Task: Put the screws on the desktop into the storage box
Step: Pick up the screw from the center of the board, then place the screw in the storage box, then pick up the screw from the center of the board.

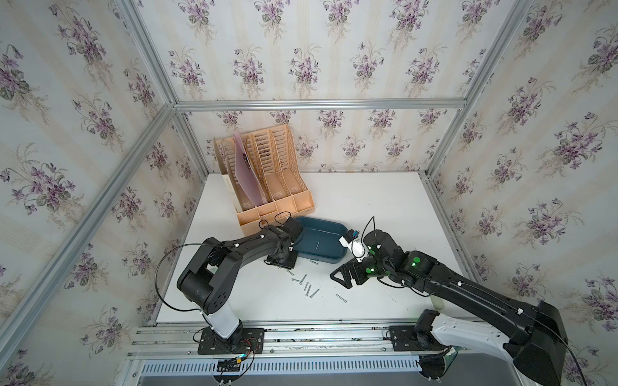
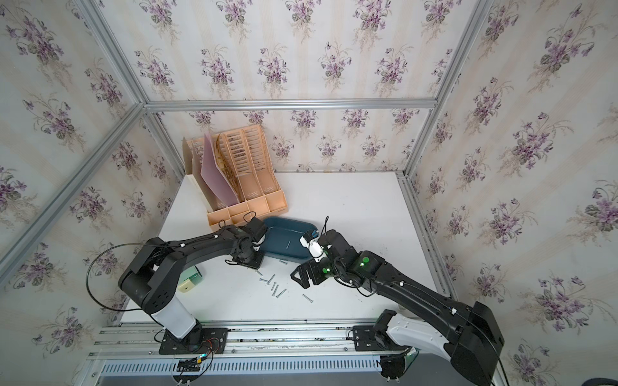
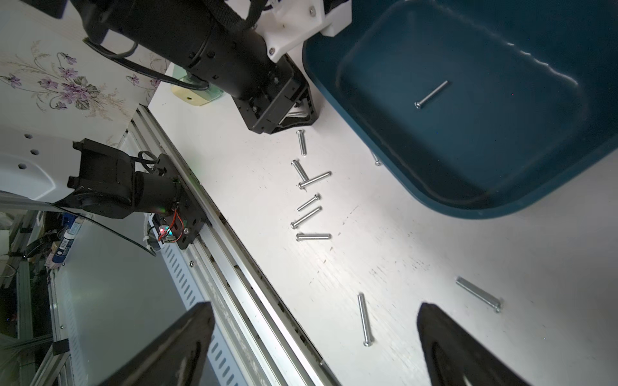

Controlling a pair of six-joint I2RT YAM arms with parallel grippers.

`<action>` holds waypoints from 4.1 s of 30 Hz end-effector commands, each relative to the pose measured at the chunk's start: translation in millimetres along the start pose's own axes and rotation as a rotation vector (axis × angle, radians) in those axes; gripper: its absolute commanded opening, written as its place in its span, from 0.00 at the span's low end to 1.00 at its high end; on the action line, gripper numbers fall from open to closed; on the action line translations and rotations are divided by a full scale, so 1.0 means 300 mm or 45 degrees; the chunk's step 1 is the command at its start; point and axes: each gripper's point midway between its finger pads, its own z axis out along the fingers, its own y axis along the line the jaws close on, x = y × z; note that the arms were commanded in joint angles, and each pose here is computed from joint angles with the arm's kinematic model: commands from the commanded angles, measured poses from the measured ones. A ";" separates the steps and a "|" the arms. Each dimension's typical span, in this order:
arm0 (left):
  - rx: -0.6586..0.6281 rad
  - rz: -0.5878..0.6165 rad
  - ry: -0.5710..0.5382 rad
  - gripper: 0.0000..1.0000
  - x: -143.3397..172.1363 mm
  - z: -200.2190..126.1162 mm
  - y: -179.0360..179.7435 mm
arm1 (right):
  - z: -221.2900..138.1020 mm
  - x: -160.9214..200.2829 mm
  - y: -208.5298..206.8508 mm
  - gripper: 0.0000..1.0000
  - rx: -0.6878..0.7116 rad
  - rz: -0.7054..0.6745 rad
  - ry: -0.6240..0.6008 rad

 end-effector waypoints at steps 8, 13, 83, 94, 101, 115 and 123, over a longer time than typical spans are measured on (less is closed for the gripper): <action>0.013 0.010 0.110 0.27 0.073 0.039 -0.001 | -0.005 -0.018 0.002 1.00 0.004 -0.001 -0.034; 0.031 0.011 0.125 0.20 0.088 0.050 -0.008 | -0.004 -0.013 -0.002 1.00 0.009 0.002 -0.032; 0.319 0.053 -0.354 0.99 -0.308 -0.401 -0.171 | -0.037 0.003 -0.087 1.00 0.165 0.029 -0.126; 0.616 0.150 -0.302 0.99 -0.077 -0.543 -0.236 | -0.032 0.093 -0.176 0.98 0.346 0.115 -0.019; 0.710 0.145 -0.328 0.99 0.064 -0.604 -0.223 | -0.006 0.141 -0.193 0.96 0.463 0.136 0.065; 0.691 0.071 -0.355 0.99 0.199 -0.596 -0.155 | 0.058 0.253 -0.243 0.83 0.601 0.139 0.202; 0.652 0.036 -0.367 0.99 0.224 -0.600 -0.115 | 0.122 0.262 -0.206 0.64 0.587 0.011 0.273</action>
